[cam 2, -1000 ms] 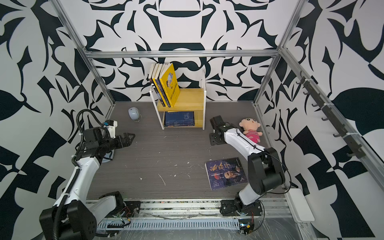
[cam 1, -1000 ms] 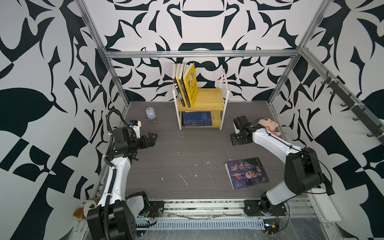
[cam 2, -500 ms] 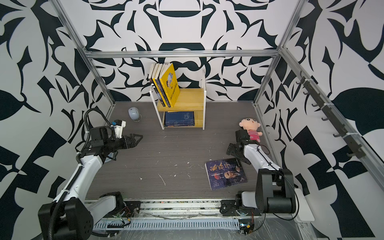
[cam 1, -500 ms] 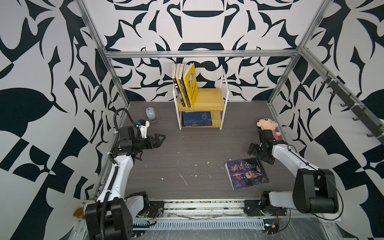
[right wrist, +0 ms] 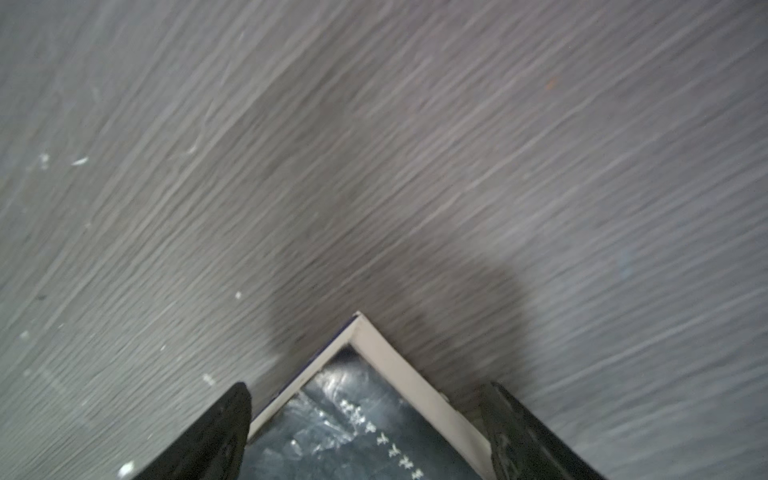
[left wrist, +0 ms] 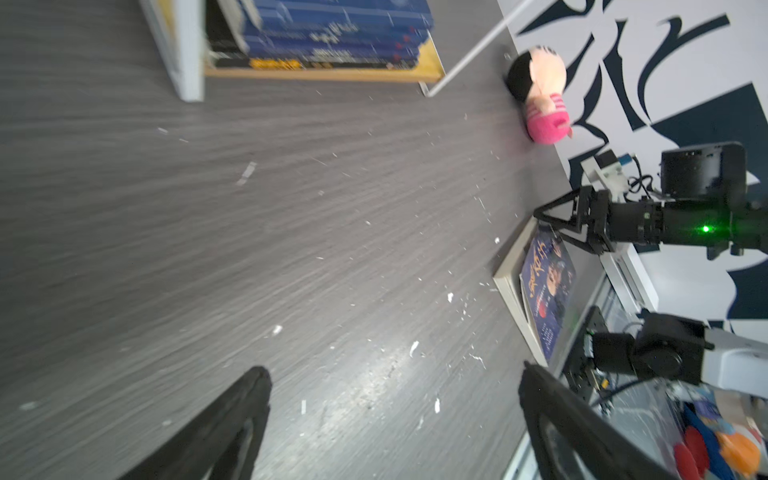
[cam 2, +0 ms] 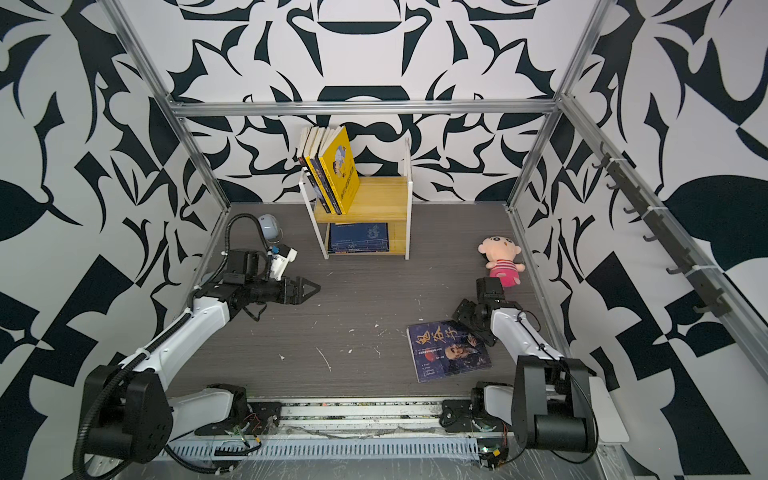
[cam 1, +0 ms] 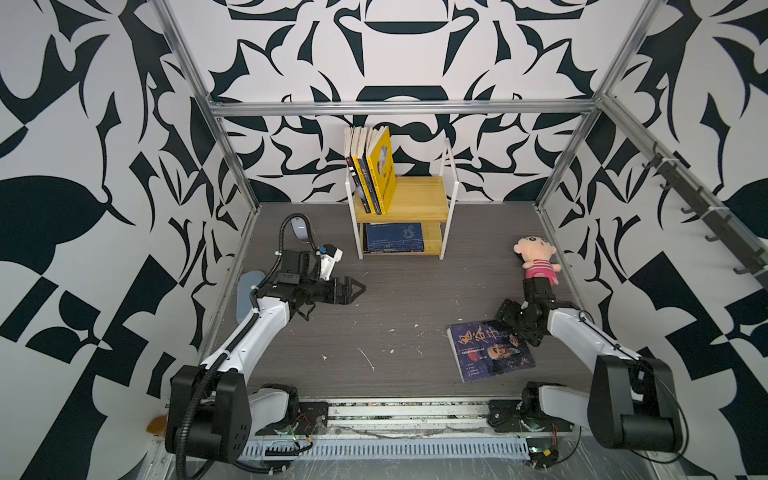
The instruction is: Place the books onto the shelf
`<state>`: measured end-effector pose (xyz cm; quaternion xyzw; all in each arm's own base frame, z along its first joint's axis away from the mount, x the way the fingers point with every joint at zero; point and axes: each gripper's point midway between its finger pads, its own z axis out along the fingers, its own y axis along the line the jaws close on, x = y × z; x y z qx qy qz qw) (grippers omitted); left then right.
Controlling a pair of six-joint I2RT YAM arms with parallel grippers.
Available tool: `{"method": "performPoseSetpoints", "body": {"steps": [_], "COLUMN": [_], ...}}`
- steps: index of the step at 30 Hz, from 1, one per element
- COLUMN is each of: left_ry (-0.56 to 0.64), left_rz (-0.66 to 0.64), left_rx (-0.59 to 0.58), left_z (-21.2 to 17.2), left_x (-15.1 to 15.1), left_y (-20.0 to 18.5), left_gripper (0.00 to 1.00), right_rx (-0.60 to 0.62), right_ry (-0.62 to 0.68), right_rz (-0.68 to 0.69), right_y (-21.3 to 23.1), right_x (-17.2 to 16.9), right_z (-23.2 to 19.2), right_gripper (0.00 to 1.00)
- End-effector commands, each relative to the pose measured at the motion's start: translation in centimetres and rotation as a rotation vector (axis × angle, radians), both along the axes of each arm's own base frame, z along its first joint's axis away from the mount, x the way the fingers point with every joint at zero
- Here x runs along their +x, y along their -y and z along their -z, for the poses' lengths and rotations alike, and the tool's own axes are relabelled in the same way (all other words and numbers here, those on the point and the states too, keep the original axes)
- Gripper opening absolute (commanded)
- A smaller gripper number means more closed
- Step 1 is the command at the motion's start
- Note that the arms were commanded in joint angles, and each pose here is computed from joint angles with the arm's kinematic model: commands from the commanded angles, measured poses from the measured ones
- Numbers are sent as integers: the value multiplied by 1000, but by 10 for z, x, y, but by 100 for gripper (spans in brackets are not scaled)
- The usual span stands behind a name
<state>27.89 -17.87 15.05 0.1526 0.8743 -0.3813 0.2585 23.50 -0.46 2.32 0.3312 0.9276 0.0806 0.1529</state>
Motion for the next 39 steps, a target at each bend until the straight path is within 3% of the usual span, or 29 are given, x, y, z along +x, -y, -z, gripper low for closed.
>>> {"method": "performPoseSetpoints", "body": {"steps": [1, 6, 12, 16, 27, 31, 39], "left_ry": [-15, -58, 62, 84, 152, 221, 181], "left_rz": [49, 232, 611, 721, 736, 701, 536], "left_rx": [-6, 102, 427, 542, 735, 800, 813], "left_z": [-2, 18, 57, 84, 120, 127, 123], "left_x": [-5, -29, -87, -112, -106, -85, -23], "left_y": [22, 77, 141, 167, 202, 201, 175], "left_gripper": [97, 94, 100, 100, 100, 100, 100], "right_rx": [125, 151, 161, 166, 166, 181, 237], "right_ry": [-40, -45, -49, -49, -45, -47, -60], "right_rz": [35, 56, 48, 41, 39, 26, -8], "right_y": [-20, -27, -40, -48, -50, -53, -68], "right_x": [-19, -24, -26, -28, -33, -35, -37], "right_z": [5, 10, 15, 18, 20, 22, 20], "right_gripper": [87, 86, 85, 85, 85, 85, 85]}}
